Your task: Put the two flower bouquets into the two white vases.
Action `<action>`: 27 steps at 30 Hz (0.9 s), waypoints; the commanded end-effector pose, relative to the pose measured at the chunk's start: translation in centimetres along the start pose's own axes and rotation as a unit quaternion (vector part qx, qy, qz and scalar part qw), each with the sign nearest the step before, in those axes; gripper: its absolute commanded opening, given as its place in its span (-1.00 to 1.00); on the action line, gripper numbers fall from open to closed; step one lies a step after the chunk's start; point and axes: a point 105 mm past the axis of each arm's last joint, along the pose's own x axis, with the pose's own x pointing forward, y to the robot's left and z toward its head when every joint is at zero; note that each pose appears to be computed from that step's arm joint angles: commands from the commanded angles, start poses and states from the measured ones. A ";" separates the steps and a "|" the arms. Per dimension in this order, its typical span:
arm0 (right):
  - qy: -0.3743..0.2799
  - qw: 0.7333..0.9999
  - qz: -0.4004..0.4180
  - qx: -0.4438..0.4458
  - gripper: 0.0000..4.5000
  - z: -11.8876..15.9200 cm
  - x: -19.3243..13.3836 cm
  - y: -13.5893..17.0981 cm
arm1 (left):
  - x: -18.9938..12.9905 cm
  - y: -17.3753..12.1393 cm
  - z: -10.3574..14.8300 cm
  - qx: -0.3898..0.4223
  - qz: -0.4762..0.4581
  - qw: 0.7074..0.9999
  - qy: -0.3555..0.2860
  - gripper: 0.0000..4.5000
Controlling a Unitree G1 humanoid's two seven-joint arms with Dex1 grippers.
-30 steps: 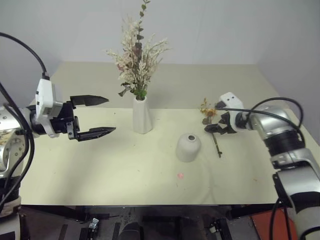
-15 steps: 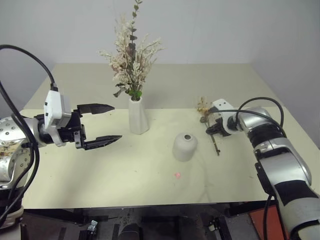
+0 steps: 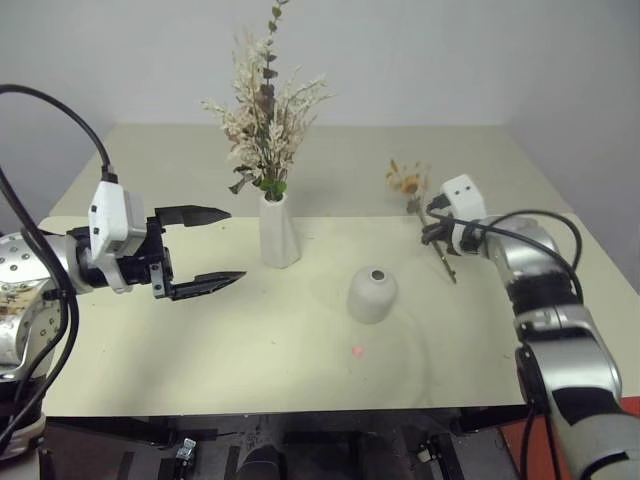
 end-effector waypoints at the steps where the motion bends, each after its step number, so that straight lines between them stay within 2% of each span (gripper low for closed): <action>1: -0.258 0.966 -0.027 -0.011 -0.98 7.5 -6.3 0.2 | -0.7 0.3 1.6 0.014 0.002 1.000 -0.021 1.00; 6: -0.341 0.938 -0.057 0.001 -0.98 9.4 -10.2 3.0 | -0.8 0.5 1.7 0.006 -0.005 1.000 -0.023 1.00; 12: -0.385 0.921 -0.020 0.055 -0.98 11.0 -11.4 6.7 | -0.7 0.5 0.8 0.000 -0.008 1.000 -0.002 1.00; 14: -0.392 0.919 -0.005 0.052 -0.98 11.0 -11.7 7.8 | -0.7 0.5 1.0 -0.001 -0.006 1.000 -0.008 1.00; 21: -0.400 0.913 0.009 0.076 -0.98 10.6 -11.6 8.8 | -0.9 0.4 1.2 -0.004 0.001 1.000 0.002 1.00; 24: -0.394 0.912 0.037 0.105 -0.98 10.2 -11.5 9.6 | -0.9 0.3 1.3 -0.005 0.002 1.000 0.004 1.00; 27: -0.405 0.900 0.058 0.152 -0.98 9.9 -11.6 9.9 | -1.0 0.3 1.3 -0.006 0.004 1.000 0.007 1.00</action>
